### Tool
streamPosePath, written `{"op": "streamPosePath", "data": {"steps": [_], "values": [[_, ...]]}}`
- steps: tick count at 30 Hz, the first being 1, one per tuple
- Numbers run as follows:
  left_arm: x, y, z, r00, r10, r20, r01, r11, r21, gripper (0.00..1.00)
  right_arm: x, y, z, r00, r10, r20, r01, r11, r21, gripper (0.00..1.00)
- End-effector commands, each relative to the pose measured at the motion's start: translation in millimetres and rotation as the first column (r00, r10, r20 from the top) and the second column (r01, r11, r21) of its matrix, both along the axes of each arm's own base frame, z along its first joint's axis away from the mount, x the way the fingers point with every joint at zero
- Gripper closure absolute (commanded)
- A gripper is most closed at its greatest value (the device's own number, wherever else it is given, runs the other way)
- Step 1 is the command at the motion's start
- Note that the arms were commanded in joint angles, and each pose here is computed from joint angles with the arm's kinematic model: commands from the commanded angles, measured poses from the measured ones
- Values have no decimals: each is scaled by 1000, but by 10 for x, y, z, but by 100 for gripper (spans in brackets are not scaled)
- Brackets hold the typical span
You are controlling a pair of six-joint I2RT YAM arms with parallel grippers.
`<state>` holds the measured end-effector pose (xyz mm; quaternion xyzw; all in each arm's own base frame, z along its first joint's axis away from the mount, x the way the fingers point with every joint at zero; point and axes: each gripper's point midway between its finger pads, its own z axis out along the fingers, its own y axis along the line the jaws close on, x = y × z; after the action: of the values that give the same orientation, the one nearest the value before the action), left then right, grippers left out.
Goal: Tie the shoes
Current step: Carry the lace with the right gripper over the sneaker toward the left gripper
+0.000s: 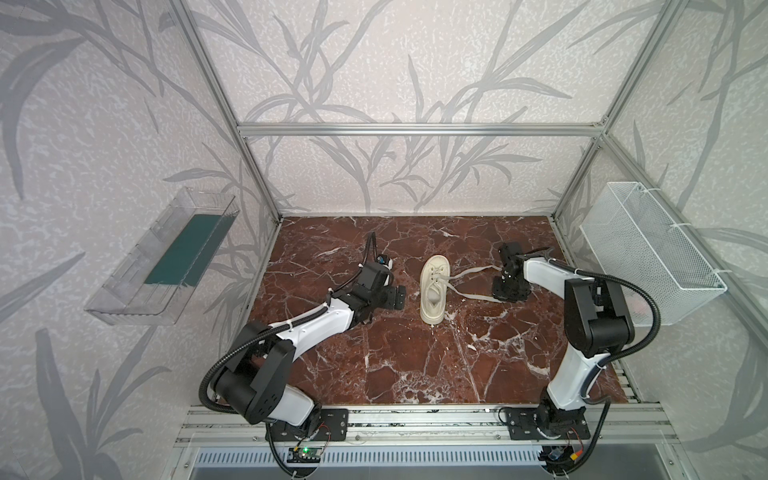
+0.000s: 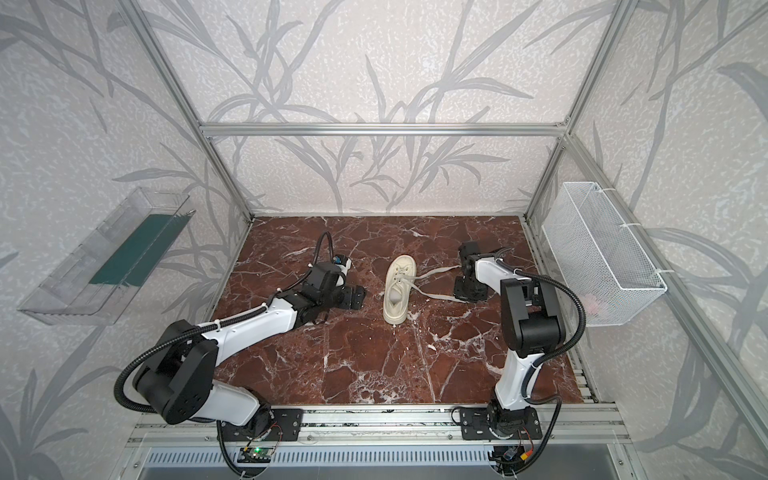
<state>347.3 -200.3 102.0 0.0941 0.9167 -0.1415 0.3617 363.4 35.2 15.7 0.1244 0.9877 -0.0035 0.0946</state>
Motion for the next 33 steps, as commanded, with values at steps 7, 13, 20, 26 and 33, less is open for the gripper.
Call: {"op": "streamPosePath", "data": {"steps": [7, 13, 20, 26, 33], "values": [[-10, 22, 71, 1000, 22, 14, -21, 1000, -19, 4, 448, 264, 898, 974, 89, 209, -96, 995, 24, 96], [-27, 41, 78, 1000, 24, 18, -23, 1000, -18, 4, 857, 719, 1380, 922, 191, 336, -214, 976, 31, 97], [-81, 90, 90, 999, 25, 24, -24, 1000, -7, 4, 1148, 1596, 1721, 850, 336, 407, -381, 924, 33, 97], [-117, 150, 109, 999, 30, 30, -30, 1000, 8, 4, 1164, 2379, 1729, 804, 428, 412, -501, 862, 82, 97], [-157, 203, 105, 999, 38, 32, -39, 999, 17, 4, 1020, 3056, 1489, 774, 520, 361, -595, 793, 133, 96]]}}
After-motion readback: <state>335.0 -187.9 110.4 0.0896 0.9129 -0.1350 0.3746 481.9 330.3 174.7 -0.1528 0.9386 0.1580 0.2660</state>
